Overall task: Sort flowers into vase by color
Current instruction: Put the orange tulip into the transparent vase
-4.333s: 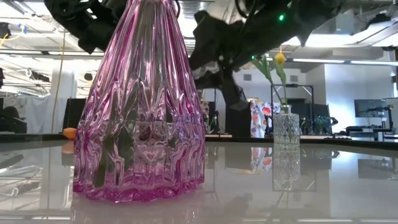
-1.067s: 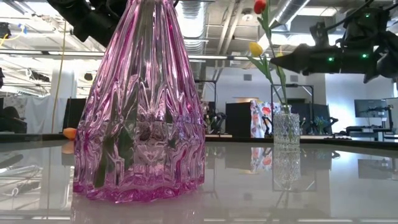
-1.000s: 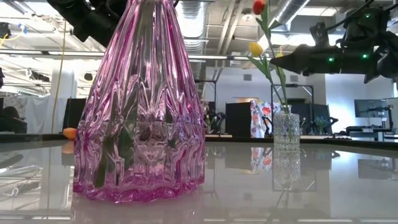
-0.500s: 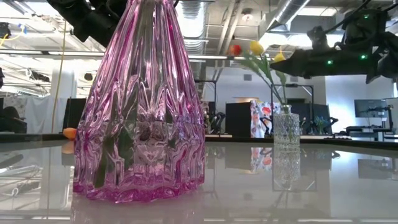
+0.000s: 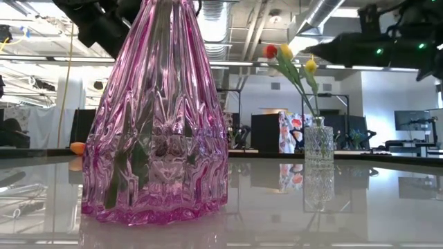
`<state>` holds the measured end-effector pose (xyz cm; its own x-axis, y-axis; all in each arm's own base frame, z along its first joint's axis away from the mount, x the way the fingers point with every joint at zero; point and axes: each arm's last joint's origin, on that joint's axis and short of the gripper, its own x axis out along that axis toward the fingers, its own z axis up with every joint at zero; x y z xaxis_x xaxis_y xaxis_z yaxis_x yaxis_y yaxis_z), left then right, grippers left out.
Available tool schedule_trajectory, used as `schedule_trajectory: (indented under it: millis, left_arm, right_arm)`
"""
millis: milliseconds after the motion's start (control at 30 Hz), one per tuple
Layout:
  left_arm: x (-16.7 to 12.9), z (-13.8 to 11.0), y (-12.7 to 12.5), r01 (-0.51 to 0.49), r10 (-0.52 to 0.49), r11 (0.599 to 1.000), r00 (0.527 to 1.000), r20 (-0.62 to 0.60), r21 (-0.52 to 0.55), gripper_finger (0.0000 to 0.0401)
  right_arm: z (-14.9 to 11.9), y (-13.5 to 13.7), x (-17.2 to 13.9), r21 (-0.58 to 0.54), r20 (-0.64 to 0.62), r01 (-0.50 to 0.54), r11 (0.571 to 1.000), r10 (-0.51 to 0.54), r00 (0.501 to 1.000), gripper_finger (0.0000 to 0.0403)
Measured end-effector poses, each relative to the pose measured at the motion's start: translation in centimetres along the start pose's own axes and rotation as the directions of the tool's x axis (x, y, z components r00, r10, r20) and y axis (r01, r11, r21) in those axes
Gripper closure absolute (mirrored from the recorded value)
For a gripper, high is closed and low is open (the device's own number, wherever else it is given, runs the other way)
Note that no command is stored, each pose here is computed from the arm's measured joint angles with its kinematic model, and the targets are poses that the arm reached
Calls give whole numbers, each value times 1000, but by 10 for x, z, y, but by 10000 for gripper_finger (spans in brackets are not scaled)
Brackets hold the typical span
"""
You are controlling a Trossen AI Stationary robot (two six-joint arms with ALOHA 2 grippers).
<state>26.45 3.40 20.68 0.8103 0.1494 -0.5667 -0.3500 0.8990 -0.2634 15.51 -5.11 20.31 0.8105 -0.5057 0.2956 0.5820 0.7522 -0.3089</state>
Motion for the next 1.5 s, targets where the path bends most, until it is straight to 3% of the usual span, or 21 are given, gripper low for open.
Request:
schedule_trajectory:
  millis: [133,267,433,567,733,867,1100,1267,1367,1500]
  left_arm:
    - [0,-6,11,-109,111,993,992,-58,38,305]
    - [-2,-12,30,-301,312,948,943,-119,102,305]
    - [-6,-15,63,-418,439,898,871,-221,139,305]
    - [-15,-13,99,-499,506,861,815,-282,104,305]
    - [-28,-14,136,-461,469,880,811,-349,111,305]
    - [-35,-13,153,-471,501,865,792,-349,173,305]
    - [-27,-21,170,-420,490,871,774,-402,254,305]
    - [-7,-31,183,-422,518,855,734,-439,302,305]
    - [0,-34,187,-389,502,864,701,-506,318,307]
    - [1,-34,190,-341,451,892,664,-597,295,345]
  right_arm:
    - [15,6,-2,66,18,-34,997,33,999,164]
    - [32,19,12,188,-115,-157,970,181,977,164]
    - [50,40,26,259,-333,-314,914,389,859,164]
    - [55,62,33,279,-385,-411,868,494,780,164]
    - [54,87,38,281,-405,-494,823,568,717,164]
    - [48,100,42,272,-443,-516,812,582,682,164]
    - [39,110,52,264,-485,-515,816,574,660,164]
    - [40,113,56,265,-481,-514,816,574,662,164]
    - [40,113,56,265,-484,-515,816,574,660,164]
    - [40,113,56,264,-484,-512,817,572,662,164]
